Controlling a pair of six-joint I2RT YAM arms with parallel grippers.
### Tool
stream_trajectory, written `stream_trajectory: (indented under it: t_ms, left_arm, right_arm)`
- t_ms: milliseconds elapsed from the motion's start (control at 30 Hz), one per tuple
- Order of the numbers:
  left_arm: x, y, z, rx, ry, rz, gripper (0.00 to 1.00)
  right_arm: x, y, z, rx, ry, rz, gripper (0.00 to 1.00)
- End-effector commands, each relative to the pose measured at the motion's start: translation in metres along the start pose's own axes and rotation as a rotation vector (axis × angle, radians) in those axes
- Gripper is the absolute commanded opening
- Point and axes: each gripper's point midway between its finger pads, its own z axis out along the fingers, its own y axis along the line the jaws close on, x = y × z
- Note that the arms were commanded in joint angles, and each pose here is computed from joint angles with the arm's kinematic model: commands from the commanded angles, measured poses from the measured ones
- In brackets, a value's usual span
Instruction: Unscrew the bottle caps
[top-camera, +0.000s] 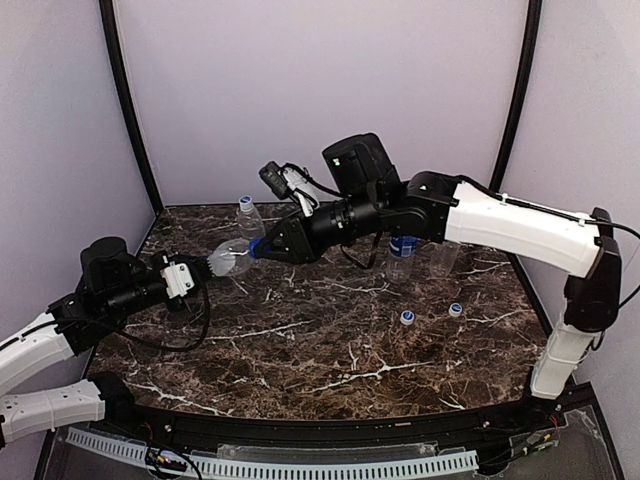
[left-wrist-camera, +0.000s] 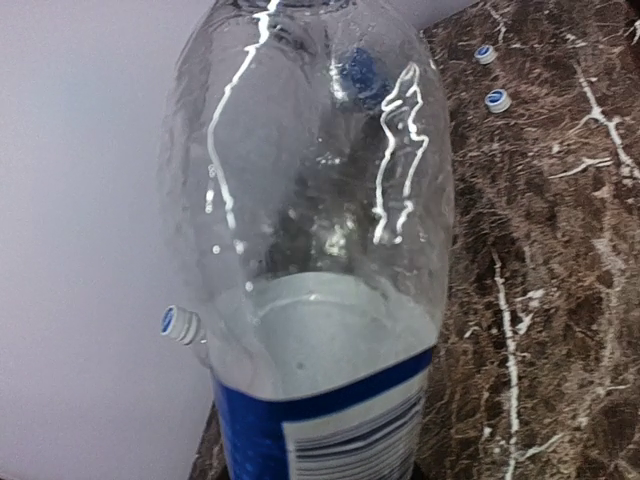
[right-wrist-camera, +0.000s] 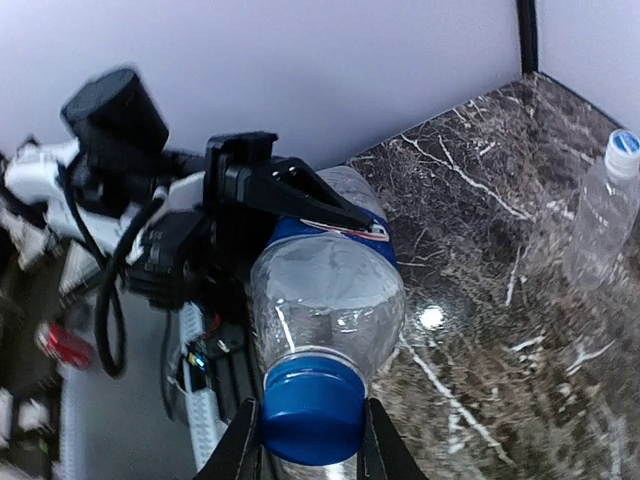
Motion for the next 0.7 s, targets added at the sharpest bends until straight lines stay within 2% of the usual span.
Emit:
stream_trajectory:
  t_ms: [0,100,167,267,400,667]
  left_arm:
    - [-0.029,-0.09,-0.03,0.515,-0.125,-0.319,0.29]
    - [-0.044,-0.115,-0.049,0.698,-0.172,-0.474,0.29]
    - [-0.045,-0.123,-0.054,0.749,-0.162,-0.547,0.28]
    - [-0.043,-0.129,-0.058,0.768,-0.145,-0.58,0.27]
    - [-0.043,-0.129,-0.058,0.768,-0.151,-0.58,0.27]
    - [-0.04,-0.126,-0.057,0.733,-0.144,-0.532,0.27]
  right_arm:
    - [0.033,0.075,-0.018,-0.159,0.057,-0.711,0.0]
    - [0.075,0.092,-0.02,-0.224,0.15,-1.046,0.0]
    - [0.095,0.093,-0.021,-0.242,0.214,-1.234,0.0]
    - [0.11,0.079,-0.016,-0.19,0.306,-1.427,0.0]
    - [0.109,0.065,-0.007,-0.113,0.369,-1.548,0.0]
    - [0.101,0.047,-0.01,0.011,0.418,-1.705,0.0]
